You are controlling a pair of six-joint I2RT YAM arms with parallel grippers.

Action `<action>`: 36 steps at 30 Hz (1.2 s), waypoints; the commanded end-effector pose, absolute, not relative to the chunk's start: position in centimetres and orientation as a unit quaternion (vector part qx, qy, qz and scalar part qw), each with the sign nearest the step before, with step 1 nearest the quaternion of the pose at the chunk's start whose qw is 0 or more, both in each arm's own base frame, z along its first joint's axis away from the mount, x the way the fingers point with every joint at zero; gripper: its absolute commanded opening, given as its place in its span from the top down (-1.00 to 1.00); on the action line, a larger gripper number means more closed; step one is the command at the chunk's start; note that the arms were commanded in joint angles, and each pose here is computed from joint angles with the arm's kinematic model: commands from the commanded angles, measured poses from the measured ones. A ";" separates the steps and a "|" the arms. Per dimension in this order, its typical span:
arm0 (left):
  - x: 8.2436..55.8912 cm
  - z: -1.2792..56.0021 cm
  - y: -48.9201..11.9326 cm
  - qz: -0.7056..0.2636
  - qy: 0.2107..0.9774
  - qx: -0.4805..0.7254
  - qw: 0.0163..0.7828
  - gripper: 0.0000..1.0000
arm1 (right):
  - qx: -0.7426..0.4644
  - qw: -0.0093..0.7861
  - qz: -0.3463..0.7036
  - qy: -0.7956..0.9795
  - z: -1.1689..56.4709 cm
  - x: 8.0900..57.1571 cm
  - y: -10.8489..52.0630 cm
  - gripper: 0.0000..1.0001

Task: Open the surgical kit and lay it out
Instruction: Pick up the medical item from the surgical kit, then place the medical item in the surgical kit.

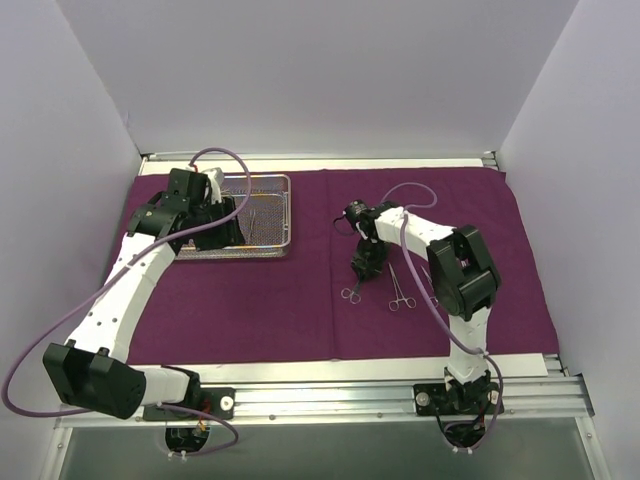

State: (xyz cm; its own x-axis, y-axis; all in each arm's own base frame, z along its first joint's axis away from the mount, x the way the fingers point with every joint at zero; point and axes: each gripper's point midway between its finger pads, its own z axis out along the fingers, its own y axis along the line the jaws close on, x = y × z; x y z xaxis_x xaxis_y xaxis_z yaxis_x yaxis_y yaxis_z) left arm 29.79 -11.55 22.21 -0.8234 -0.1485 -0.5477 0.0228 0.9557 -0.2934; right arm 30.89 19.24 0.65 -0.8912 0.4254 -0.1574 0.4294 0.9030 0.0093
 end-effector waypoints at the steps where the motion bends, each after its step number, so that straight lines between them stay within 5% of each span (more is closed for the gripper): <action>1: 30.3 23.6 -11.4 -0.156 0.932 -0.025 0.326 -0.21 | 0.227 0.029 -0.050 0.972 -1.6 27.7 17.8 0.67; 10: 30.5 23.6 -11.5 -0.159 0.932 -0.023 0.324 -0.22 | 0.200 0.055 -0.053 0.977 0.4 29.2 17.4 0.96; 24: 30.7 23.1 -11.7 -0.164 0.934 -0.029 0.316 -0.22 | 0.147 0.083 -0.052 0.984 4.3 30.7 15.1 1.00; 36: 30.8 22.6 -11.8 -0.165 0.937 -0.030 0.308 -0.22 | -0.010 0.022 0.000 1.000 3.3 27.2 15.4 1.00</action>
